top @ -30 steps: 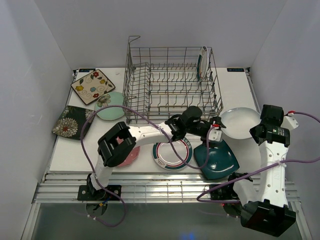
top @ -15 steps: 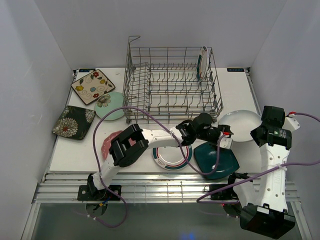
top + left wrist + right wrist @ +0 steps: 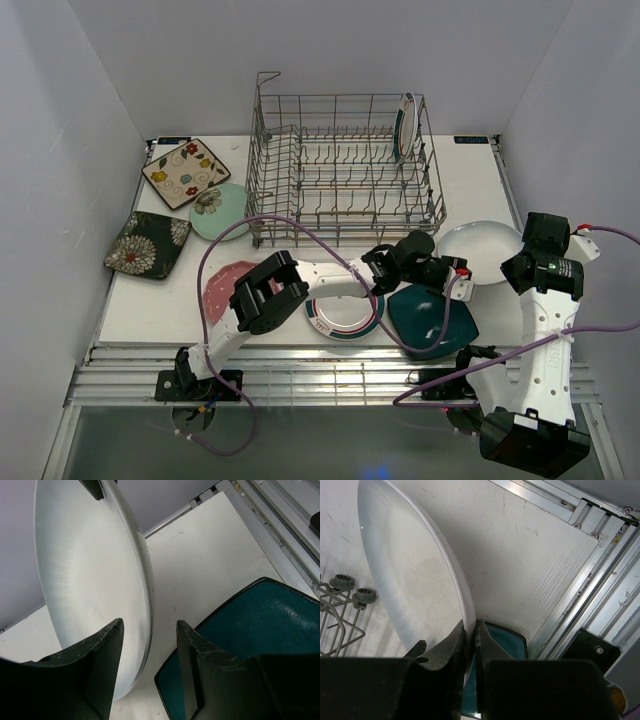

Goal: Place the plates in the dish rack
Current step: Pick up the plate at the center of the board.

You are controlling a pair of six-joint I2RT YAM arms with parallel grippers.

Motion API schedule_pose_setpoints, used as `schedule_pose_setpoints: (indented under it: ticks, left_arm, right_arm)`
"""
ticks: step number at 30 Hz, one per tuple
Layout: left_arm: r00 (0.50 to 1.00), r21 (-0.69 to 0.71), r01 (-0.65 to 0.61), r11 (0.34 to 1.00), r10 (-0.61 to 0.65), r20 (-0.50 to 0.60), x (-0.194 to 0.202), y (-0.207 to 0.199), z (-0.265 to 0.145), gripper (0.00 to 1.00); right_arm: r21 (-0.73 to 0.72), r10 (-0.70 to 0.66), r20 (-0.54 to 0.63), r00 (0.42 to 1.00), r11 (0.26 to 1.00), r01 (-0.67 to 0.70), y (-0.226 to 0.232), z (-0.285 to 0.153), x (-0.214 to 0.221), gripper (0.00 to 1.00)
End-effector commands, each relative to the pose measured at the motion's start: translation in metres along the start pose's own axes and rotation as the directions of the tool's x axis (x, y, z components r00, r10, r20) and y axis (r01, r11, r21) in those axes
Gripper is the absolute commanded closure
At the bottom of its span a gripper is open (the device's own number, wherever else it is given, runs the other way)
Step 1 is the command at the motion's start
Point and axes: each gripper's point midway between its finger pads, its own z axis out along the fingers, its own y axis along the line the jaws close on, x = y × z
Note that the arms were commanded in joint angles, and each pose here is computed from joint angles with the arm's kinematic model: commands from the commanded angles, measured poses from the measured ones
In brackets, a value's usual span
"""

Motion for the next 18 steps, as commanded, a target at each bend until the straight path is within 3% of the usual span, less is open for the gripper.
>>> schedule_pose_setpoints:
  ticks: [1,7,13,16,18]
  left_arm:
    - [0.999,-0.024,-0.032,0.999,0.033,0.036,-0.025,0.011,0.001,0.45]
    - [0.999,-0.03,-0.031,0.999,0.031,0.024,-0.024,0.007,0.006,0.57]
    - [0.999,-0.032,-0.039,0.999,0.04,0.007,-0.02,0.004,0.005,0.58]
    - [0.999,-0.025,-0.039,0.999,0.038,-0.004,-0.013,-0.001,0.005,0.5]
    - [0.999,-0.023,-0.035,0.999,0.035,-0.011,-0.009,-0.002,0.005,0.5]
  right_arm:
    - [-0.18,0.158,0.202,0.967,0.976,-0.122,0.034,-0.031,-0.06,0.92]
    - [-0.169,0.159,0.218,0.963,0.978,-0.123,0.031,-0.033,-0.064,0.92]
    - [-0.17,0.15,0.225,0.963,0.979,-0.113,0.032,-0.035,-0.067,0.92]
    - [-0.173,0.147,0.223,0.964,0.979,-0.109,0.033,-0.036,-0.068,0.92]
    - [-0.179,0.149,0.227,0.962,0.978,-0.109,0.034,-0.039,-0.07,0.92]
